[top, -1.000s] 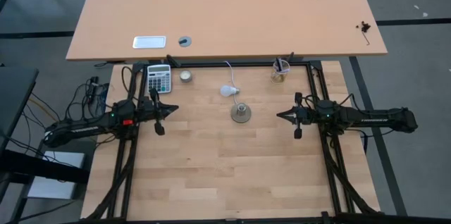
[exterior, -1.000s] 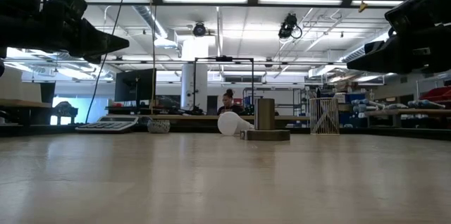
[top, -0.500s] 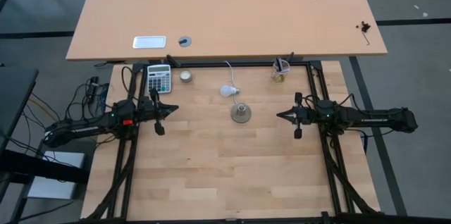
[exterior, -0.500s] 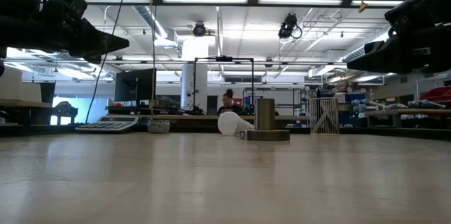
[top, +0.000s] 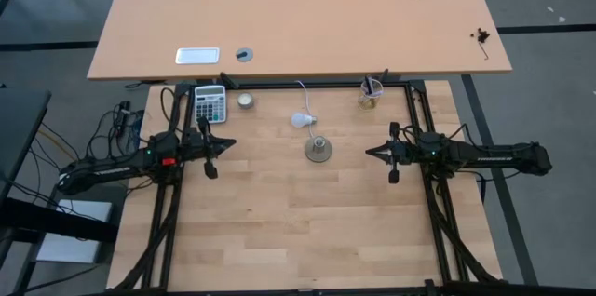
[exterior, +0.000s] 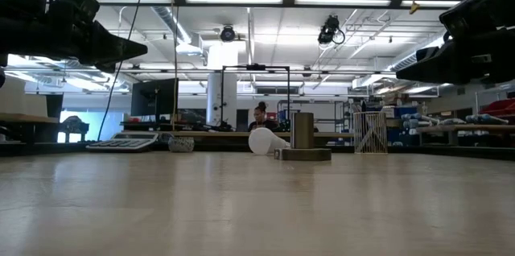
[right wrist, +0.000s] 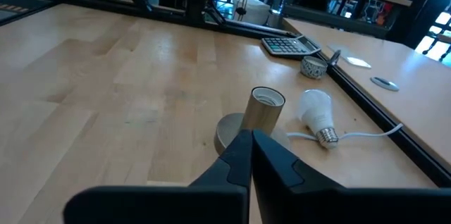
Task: Screw lightbulb
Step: Return to Home Position
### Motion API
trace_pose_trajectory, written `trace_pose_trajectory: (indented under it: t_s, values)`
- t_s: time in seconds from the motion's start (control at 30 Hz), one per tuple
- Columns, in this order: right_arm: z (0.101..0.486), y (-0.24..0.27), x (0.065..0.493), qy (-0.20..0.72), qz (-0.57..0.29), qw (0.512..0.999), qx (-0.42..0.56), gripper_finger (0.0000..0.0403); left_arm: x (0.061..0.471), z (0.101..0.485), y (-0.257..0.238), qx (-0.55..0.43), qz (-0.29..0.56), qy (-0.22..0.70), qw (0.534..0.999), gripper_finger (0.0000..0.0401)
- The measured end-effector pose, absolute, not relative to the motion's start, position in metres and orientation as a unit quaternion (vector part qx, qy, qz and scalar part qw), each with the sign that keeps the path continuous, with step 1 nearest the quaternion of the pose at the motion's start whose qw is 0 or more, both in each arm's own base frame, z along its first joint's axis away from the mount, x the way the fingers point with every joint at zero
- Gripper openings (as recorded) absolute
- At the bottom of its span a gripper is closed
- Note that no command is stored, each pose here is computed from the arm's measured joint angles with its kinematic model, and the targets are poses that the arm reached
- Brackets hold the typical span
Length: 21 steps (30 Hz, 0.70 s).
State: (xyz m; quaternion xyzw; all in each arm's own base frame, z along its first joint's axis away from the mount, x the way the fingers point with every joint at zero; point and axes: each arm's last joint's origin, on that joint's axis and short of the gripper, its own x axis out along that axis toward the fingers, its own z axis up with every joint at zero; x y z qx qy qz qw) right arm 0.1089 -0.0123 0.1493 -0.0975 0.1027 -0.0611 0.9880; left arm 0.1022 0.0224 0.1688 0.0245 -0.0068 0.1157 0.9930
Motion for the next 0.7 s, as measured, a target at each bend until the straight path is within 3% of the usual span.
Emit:
trace_pose_trajectory:
  t_s: [0.7]
  values:
    - [0.1493, -0.0122, 0.1089, 0.103, -0.061, 0.988, -0.097, 0.0017, 0.1022, 0.1688, 0.0224, 0.025, 0.116, -0.007, 0.993, 0.0001]
